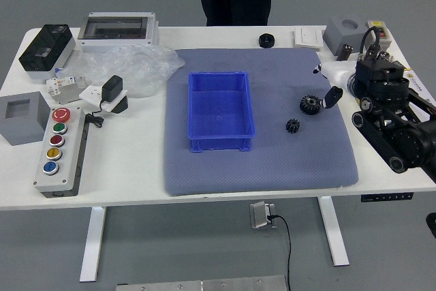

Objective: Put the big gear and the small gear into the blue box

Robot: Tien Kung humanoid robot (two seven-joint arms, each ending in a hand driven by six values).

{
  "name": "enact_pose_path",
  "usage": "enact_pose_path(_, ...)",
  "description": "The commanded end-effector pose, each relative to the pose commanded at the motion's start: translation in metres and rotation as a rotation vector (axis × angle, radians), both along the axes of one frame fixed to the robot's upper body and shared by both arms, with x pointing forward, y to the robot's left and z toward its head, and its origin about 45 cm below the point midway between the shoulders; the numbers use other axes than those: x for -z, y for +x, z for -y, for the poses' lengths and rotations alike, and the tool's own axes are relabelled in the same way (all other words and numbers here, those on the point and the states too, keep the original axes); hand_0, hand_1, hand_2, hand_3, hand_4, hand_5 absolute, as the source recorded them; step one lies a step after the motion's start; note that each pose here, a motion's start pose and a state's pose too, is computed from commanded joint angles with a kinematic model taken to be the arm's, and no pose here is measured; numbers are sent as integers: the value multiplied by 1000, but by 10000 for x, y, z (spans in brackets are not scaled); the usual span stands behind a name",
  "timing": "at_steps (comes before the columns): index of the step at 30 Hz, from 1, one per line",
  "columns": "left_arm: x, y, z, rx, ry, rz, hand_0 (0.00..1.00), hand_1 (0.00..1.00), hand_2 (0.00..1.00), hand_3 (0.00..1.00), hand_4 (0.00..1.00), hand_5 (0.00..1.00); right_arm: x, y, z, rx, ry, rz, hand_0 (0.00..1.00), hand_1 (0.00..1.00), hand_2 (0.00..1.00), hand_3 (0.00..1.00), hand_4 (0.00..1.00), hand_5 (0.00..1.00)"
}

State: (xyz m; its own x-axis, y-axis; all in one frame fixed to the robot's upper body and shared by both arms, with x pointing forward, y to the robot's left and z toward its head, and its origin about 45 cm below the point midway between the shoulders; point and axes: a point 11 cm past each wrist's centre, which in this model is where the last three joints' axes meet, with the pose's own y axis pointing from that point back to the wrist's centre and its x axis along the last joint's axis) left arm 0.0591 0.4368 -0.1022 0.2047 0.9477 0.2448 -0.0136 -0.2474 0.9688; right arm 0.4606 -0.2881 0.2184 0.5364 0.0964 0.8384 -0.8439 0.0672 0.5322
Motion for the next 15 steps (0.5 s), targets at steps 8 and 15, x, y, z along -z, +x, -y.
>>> enact_pose_path(8, 3, -1, 7, 2, -1, -1, 822, 828, 830, 821, 536, 120, 109, 5, -87, -17, -22, -39, 849, 814, 893, 895, 661, 92)
enact_pose_path(15, 1, 0, 3, 4, 0, -2, 822, 828, 829, 821, 536, 120, 179, 26, -132, -25, -32, -55, 856, 817, 900, 899, 662, 91)
